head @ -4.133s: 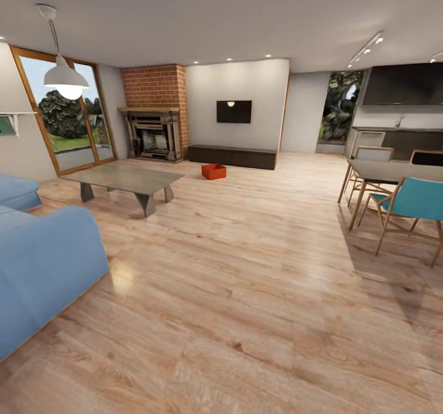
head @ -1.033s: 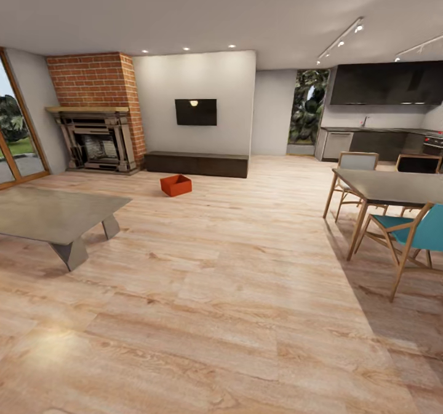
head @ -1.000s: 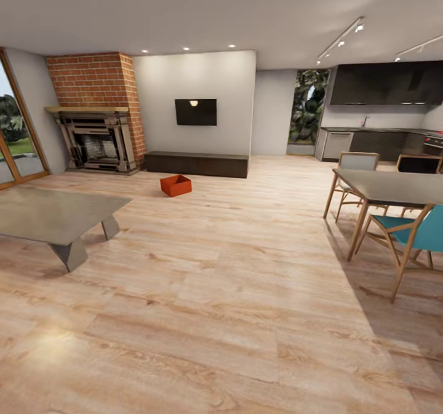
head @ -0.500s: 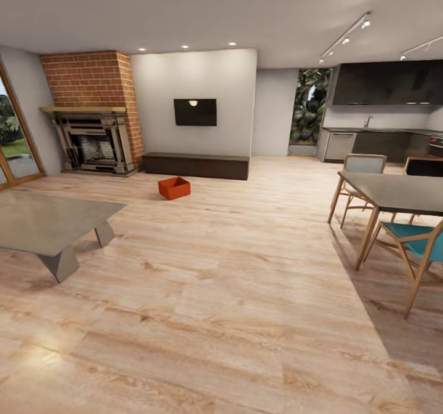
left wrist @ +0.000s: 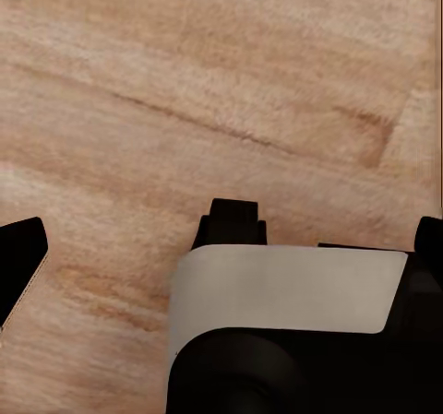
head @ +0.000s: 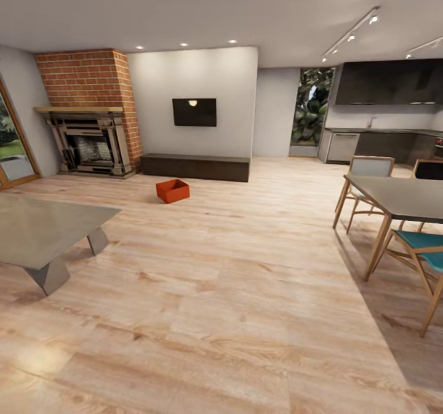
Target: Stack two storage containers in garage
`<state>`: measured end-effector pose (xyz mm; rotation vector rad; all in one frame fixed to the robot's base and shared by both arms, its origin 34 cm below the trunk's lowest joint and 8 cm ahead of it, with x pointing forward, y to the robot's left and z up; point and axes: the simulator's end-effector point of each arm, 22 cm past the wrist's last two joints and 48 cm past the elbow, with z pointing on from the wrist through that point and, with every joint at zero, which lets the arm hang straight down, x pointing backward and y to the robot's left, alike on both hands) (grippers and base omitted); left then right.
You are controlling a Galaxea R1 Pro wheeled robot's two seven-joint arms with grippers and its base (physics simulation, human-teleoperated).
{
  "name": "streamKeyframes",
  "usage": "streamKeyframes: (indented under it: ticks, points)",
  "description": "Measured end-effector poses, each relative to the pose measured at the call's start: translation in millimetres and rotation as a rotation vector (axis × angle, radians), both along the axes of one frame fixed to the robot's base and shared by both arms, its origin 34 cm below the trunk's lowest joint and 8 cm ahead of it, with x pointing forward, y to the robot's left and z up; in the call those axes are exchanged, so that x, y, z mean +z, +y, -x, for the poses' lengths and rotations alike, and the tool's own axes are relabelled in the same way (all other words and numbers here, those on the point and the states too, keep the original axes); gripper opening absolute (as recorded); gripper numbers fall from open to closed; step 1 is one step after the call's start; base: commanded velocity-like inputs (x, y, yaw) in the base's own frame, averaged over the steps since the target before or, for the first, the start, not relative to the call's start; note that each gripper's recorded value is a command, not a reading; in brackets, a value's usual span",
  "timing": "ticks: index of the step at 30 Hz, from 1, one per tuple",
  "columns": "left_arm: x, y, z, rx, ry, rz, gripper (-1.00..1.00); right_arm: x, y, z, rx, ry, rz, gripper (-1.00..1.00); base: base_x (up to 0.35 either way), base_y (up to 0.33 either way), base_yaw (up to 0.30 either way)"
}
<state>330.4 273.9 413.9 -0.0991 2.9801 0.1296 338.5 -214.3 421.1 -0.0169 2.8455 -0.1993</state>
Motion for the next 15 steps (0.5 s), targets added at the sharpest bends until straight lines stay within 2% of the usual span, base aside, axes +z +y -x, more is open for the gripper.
streamKeyframes:
  ticks: [15]
  points:
    - [0.0,0.0,-0.2,0.0,0.0,0.0,1.0,0.0,0.0,0.0,0.0,0.0,0.0,1.0,0.323,0.0,0.0]
